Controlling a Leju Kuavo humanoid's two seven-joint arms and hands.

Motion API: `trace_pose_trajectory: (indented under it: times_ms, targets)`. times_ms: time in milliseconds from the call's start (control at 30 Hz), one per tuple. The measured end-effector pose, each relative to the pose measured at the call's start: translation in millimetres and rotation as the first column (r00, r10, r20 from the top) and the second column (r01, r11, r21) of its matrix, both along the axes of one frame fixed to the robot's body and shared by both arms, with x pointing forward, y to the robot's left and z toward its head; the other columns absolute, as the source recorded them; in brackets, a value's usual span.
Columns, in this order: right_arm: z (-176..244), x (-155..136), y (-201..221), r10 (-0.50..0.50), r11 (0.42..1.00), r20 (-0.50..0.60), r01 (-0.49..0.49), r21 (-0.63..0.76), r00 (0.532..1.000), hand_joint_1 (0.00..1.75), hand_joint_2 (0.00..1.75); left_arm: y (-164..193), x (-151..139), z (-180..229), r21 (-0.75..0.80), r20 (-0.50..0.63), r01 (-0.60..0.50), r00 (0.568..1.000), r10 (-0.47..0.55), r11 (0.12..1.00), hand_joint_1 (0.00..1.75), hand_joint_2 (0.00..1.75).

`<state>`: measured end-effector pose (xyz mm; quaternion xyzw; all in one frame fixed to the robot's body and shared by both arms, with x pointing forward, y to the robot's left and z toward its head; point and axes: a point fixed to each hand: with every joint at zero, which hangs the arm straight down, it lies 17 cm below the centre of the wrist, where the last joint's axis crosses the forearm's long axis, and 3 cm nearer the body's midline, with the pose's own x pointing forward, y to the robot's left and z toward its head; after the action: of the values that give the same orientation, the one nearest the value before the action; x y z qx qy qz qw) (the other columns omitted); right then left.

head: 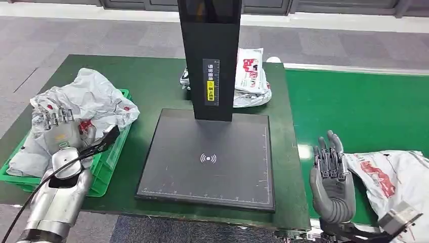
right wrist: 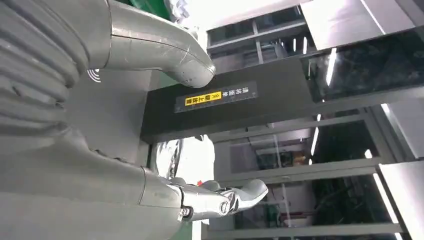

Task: Moved the parcel from conveyor to table for the left to box.

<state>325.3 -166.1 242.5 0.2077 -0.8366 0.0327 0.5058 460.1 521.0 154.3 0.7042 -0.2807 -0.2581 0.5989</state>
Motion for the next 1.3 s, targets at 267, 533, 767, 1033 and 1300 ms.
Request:
trace_pose_trajectory:
  times_ms: [267,533,767,1033,1300]
  targets:
    - [-2,1,-1,-0.008,1.000,-0.013,0.008,0.002,1.000,0.00,1.75,14,-25,54,0.021,0.258,-0.022,0.966,0.016,1.000,0.00,0.00]
    - [-4,-2,-2,-0.015,1.000,-0.015,0.015,0.008,1.000,0.00,1.75,-16,-46,130,0.137,0.560,0.088,0.815,-0.151,0.987,0.00,0.00]
    - [-9,-3,-7,-0.034,0.999,-0.027,0.034,0.009,0.999,0.00,1.75,-47,-80,180,0.228,0.730,0.147,0.628,-0.269,0.963,0.00,0.00]
    - [-27,-7,-24,-0.097,0.995,-0.076,0.097,-0.005,0.992,0.00,1.75,-132,-96,214,0.165,0.928,0.602,0.175,-0.330,0.781,0.00,1.75]
    - [-77,15,-82,-0.211,0.977,-0.226,0.206,-0.047,0.951,0.00,1.75,-294,-38,129,-0.247,0.967,0.927,0.256,-0.006,-0.283,0.00,1.75]
